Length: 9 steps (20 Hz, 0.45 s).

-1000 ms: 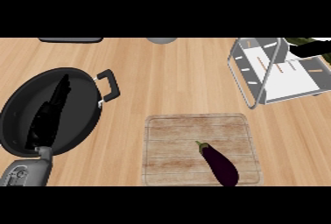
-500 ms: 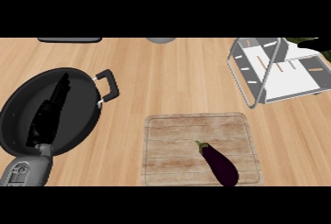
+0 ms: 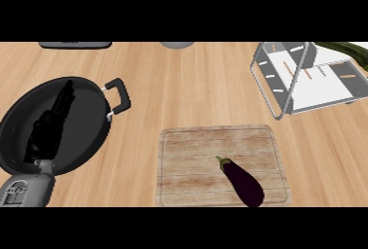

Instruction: Pick the squash from the cutting board and place it in the tiered basket

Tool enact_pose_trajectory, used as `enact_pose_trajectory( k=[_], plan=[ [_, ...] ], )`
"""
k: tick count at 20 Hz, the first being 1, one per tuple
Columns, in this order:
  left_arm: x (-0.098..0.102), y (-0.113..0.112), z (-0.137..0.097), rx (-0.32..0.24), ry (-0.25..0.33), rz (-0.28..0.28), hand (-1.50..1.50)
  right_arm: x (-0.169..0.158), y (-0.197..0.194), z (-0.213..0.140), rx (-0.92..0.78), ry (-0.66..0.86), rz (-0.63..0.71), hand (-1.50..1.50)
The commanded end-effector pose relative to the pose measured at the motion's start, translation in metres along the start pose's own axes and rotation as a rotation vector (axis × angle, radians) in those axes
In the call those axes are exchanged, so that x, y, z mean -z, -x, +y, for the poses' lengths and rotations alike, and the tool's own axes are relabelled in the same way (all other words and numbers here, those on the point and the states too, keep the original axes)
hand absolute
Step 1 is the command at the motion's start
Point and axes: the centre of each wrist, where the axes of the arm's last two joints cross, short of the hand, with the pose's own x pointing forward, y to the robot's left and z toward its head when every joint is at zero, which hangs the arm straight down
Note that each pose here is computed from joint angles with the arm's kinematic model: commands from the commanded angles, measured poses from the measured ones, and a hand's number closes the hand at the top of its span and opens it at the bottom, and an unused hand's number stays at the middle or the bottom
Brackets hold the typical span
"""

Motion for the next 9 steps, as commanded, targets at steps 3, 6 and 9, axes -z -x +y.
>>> enact_pose_trajectory(
  k=[3,6,9],
  plan=[
    [-0.01,0.007,0.001,-0.009,-0.02,-0.005,0.0,-0.049,0.047,-0.095,0.065,0.001,0.049,-1.5],
    [0.004,0.002,0.013,-0.019,-0.002,-0.012,0.0,-0.067,0.082,-0.091,0.116,0.007,0.025,-1.5],
    [-0.002,-0.006,0.001,0.004,0.015,-0.02,0.0,-0.088,0.091,-0.12,0.14,0.012,0.012,-1.5]
  ],
)
